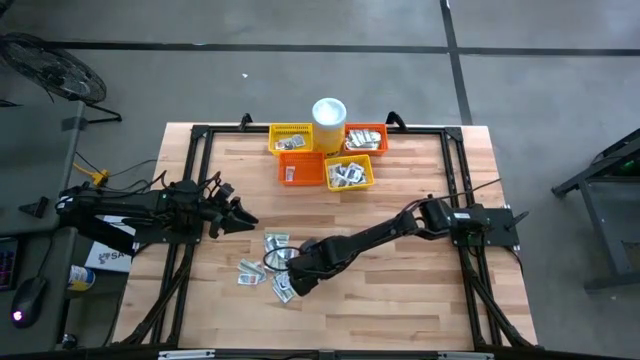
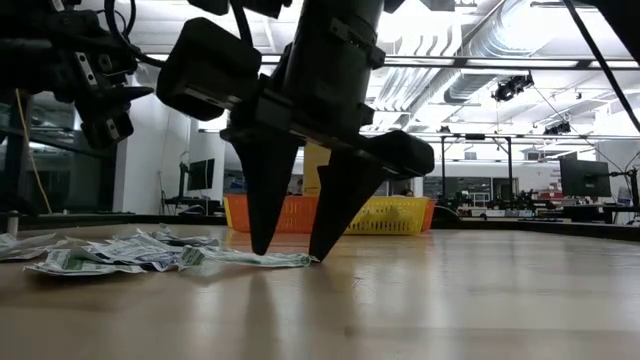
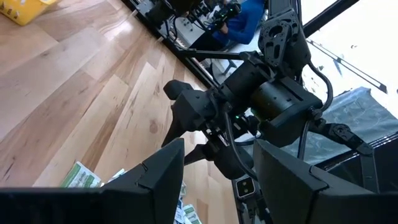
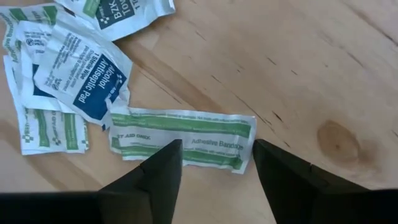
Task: Pick & Place First Aid Supplies
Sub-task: Put the green bandage pack into the top orange basket
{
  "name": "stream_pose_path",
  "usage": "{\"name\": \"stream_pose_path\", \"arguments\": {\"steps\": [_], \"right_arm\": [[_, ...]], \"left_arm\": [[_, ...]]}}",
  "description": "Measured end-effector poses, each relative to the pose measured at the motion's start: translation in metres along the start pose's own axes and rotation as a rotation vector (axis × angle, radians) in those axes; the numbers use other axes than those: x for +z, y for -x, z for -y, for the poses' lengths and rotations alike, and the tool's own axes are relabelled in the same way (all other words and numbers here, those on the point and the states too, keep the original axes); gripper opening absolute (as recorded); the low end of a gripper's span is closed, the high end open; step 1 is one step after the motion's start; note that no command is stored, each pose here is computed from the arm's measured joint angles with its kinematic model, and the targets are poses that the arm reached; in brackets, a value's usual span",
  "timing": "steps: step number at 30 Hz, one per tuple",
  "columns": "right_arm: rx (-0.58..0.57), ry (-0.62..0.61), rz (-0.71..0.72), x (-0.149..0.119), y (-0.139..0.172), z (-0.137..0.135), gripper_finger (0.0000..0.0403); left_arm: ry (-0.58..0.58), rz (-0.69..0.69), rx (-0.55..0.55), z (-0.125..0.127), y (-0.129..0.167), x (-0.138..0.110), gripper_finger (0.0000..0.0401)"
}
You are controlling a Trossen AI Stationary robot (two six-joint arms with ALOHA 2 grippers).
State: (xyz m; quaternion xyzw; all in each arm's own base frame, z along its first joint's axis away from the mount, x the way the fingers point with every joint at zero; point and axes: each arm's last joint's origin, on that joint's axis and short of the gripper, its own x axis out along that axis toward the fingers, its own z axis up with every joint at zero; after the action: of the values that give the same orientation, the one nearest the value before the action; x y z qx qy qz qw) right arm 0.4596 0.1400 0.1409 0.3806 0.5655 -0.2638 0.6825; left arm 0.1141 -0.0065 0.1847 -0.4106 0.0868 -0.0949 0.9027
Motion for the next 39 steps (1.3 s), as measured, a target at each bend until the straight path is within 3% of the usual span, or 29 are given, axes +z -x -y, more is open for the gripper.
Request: {"name": "stream_pose_path", "arguments": {"steps": [12,22,28,39], "right_arm": [[-0.048,0.049,-0.067,-0.001,-0.020,0.006,0.0078],[-0.074,0.079,-0.077,-0.001,-0.023,0.009,0.0007],[-0.073,0.107,-0.086,0.002,-0.017,0.011,0.0001],[-0.097,0.139,-0.005,0.027,0.049,0.026,0.0000]], "left_arm": [[0.000,0.001,0.000,0.000,0.000,0.000,0.0191],[0.000,0.001,0.000,0.000,0.000,0.000,0.0191],[0.000,0.001,0.000,0.000,0.000,0.000,0.0191],[0.000,0.001,0.000,0.000,0.000,0.000,0.0191]]}}
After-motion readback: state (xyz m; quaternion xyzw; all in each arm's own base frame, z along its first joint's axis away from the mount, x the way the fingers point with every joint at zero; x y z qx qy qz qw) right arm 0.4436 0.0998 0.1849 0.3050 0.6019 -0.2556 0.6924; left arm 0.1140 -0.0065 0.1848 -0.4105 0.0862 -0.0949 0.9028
